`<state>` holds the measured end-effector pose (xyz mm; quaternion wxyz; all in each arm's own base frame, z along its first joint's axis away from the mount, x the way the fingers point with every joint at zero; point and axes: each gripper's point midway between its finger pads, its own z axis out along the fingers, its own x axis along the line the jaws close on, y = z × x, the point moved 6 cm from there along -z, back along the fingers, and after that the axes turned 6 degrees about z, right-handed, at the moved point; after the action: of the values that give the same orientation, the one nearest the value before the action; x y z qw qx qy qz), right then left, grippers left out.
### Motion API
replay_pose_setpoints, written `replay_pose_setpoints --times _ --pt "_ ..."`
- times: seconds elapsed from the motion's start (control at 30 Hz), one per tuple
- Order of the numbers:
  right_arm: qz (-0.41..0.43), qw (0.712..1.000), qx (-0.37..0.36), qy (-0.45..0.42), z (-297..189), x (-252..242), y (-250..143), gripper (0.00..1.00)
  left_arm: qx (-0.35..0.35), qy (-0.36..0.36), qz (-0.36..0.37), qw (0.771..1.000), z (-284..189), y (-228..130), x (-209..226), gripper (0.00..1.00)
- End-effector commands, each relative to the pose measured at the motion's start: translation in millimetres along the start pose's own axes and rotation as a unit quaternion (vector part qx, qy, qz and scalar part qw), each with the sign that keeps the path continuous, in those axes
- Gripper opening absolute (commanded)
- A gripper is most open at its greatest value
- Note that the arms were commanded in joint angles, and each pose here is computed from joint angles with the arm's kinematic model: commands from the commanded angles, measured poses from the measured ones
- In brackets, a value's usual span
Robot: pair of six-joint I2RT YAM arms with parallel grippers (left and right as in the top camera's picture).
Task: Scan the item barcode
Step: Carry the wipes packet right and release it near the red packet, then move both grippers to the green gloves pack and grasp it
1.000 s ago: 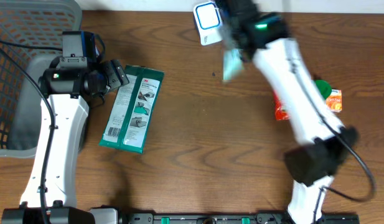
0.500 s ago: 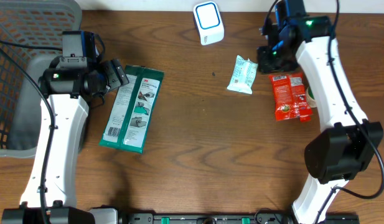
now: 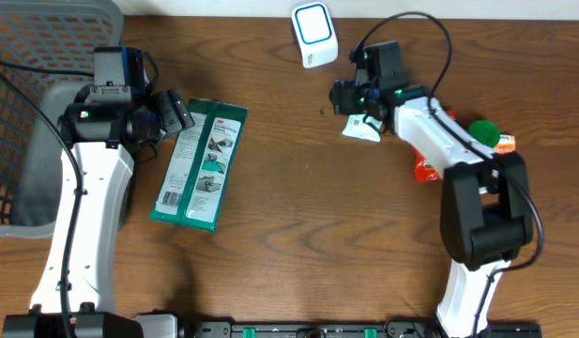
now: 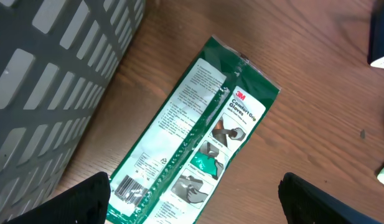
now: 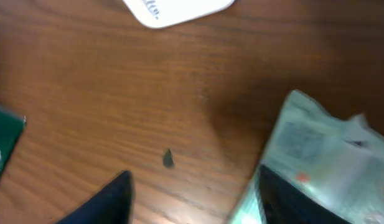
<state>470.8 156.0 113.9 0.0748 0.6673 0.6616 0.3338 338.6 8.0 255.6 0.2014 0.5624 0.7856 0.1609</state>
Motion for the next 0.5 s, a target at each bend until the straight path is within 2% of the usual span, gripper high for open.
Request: replay_pose_setpoints --times 0.0,0.13,0.23,0.33,0.47 --pt "0.005 1.0 0.018 0.003 21.8 -1.7 -18.8 0.48 -0.007 0.016 -0.003 1.0 -0.1 5.0 5.3 0.87" --pt "0.017 0.999 0.044 -0.017 41.4 -14.6 -35.8 0.42 -0.007 0.016 -0.003 1.0 -0.1 5.0 5.3 0.87" --pt "0.037 0.994 0.049 -0.091 38.4 -40.0 -39.6 0.33 -0.007 0.016 -0.003 1.0 -0.1 5.0 5.3 0.87" --pt "0.061 0.986 0.049 -0.145 18.1 -61.9 -33.6 0.33 -0.007 0.016 -0.003 1.0 -0.1 5.0 5.3 0.87" --pt "0.083 0.982 0.056 -0.162 -12.8 -77.1 -25.1 0.34 -0.007 0.016 -0.003 1.0 -0.1 5.0 5.3 0.87"
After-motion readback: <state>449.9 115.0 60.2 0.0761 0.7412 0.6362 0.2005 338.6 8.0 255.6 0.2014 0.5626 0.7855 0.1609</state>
